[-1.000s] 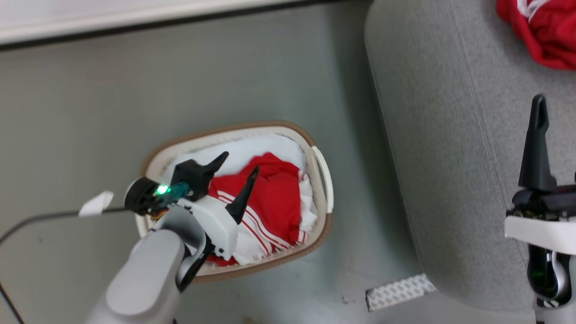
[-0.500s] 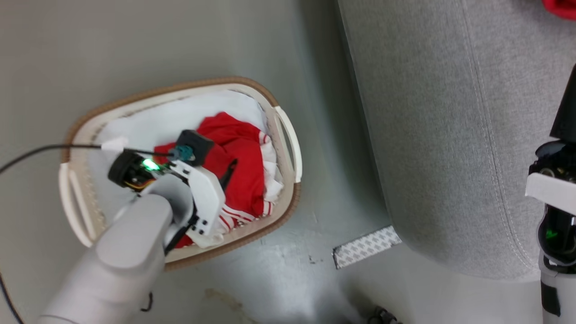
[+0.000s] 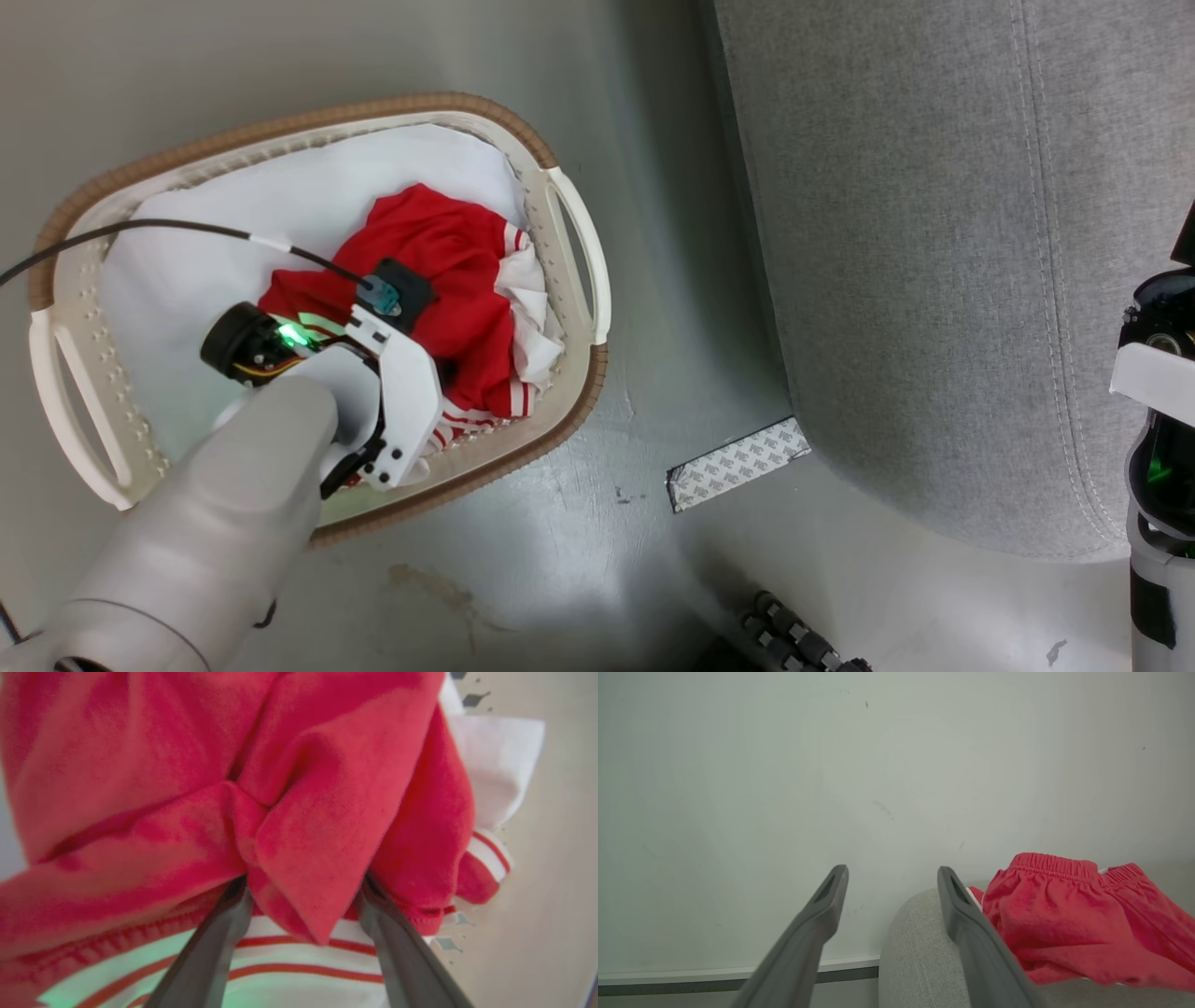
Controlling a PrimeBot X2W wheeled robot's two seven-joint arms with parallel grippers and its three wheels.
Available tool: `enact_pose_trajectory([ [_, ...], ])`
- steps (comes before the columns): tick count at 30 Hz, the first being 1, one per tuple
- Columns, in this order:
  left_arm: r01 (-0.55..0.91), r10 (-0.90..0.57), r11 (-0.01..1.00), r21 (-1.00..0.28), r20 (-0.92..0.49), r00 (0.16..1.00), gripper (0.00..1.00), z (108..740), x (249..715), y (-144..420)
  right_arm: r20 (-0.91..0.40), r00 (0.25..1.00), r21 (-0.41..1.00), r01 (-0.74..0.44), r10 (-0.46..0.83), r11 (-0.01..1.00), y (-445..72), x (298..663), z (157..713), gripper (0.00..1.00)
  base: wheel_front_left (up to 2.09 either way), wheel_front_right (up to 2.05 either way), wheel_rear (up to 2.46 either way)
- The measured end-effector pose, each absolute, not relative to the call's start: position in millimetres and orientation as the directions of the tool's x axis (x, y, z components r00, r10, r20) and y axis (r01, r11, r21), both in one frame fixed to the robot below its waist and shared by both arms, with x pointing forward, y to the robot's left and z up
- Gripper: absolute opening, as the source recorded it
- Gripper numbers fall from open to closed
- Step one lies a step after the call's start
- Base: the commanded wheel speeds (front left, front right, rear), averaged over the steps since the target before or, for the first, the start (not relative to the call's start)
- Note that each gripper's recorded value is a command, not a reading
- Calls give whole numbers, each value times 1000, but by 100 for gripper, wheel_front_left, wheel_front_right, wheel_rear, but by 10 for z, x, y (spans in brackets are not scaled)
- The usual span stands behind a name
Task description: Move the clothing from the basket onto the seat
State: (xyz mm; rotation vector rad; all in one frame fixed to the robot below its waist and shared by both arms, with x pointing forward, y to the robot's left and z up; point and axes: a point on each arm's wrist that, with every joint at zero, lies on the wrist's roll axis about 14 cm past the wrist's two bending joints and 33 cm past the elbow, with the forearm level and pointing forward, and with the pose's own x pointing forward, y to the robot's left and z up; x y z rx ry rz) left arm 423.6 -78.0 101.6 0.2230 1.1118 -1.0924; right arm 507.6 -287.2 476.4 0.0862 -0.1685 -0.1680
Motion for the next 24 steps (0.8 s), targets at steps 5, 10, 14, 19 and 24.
enact_pose_trajectory([
  [5, 796, -588, 489, -358, -809, -3, 100, 993, 4221, -773, 152, 973, 101, 158, -172, 982, -2866, 5082, 4727, 100, 0, 0, 0],
  [10, 800, -611, 478, -363, -792, 6, 0, 1019, 4255, -802, 146, 974, 101, 161, -174, 982, -2870, 5073, 4710, 100, 0, 0, 0],
  [14, 799, -630, 482, -358, -776, 32, 0, 1069, 4326, -807, 143, 974, 105, 161, -175, 981, -2871, 5064, 4721, 100, 0, 0, 0],
  [19, 792, -677, 490, -364, -731, 83, 0, 1285, 4410, -900, 179, 969, 104, 153, -170, 983, -2860, 5033, 4923, 100, 0, 0, 0],
  [24, 791, -744, 479, -382, -655, 134, 0, 1731, 4371, -1091, 236, 956, 73, 162, -175, 984, -2888, 4930, 5224, 100, 0, 0, 0],
])
